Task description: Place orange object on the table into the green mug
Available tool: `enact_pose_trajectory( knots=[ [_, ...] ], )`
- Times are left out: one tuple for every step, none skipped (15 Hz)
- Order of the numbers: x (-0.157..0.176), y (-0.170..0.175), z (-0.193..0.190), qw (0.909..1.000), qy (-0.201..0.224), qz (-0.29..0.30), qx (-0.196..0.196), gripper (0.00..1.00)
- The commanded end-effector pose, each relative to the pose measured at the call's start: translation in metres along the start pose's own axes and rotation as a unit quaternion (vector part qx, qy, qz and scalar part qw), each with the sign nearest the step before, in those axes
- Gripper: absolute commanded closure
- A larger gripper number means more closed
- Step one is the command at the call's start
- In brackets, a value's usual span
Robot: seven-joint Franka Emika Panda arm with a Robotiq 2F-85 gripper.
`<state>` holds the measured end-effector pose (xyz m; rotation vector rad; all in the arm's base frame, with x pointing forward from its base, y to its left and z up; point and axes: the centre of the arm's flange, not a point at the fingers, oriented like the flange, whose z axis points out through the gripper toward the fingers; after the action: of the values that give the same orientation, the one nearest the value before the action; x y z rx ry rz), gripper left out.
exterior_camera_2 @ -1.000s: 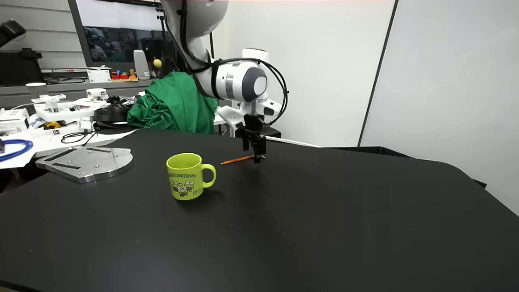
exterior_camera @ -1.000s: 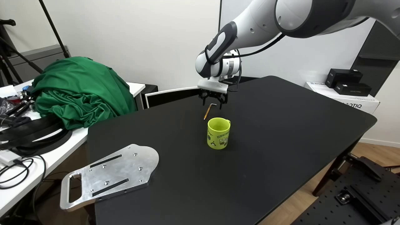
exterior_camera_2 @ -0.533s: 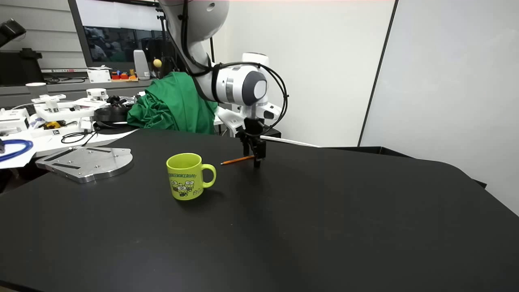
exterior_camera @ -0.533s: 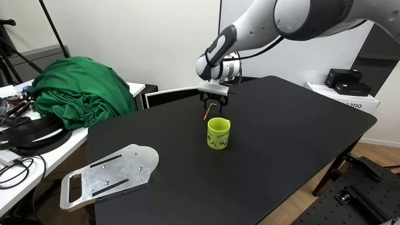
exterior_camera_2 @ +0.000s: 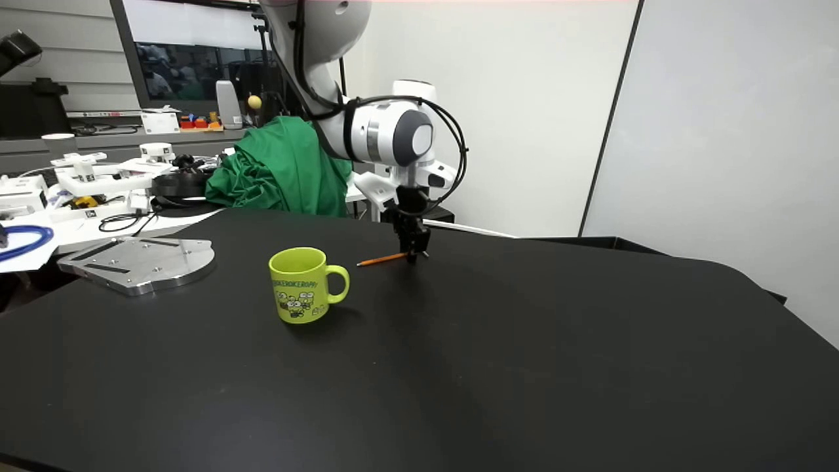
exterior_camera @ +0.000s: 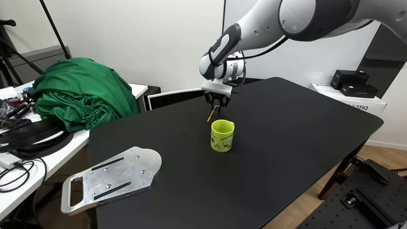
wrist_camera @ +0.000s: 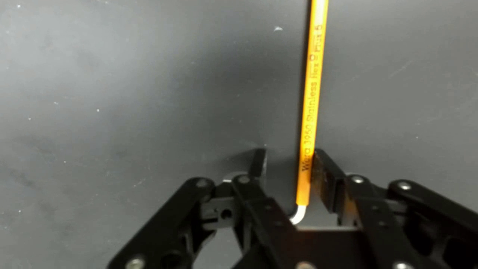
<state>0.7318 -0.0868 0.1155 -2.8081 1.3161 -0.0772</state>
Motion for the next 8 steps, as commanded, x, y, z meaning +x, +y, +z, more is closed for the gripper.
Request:
enact_pose_trajectory(
  knots=[
    [0.004, -0.002, 0.003, 1.0, -0.001, 0.003, 0.002, 0.95],
    [0.004, -0.002, 0.002, 1.0, 0.0, 0.003, 0.002, 0.98],
    [0.004, -0.003, 0.001, 1.0, 0.003, 0.005, -0.001, 1.0],
    [0.005, -0.003, 0.001, 0.9999, 0.0, 0.008, -0.011, 1.0],
    [0.005, -0.004, -0.001, 0.9999, 0.0, 0.01, -0.014, 0.98],
    [0.004, -0.006, -0.005, 0.9998, -0.001, 0.009, -0.019, 0.98],
    [0.004, -0.007, -0.009, 0.9997, -0.003, 0.008, -0.024, 0.98],
    [0.004, -0.008, -0.014, 0.9995, -0.008, 0.007, -0.03, 0.98]
  ],
)
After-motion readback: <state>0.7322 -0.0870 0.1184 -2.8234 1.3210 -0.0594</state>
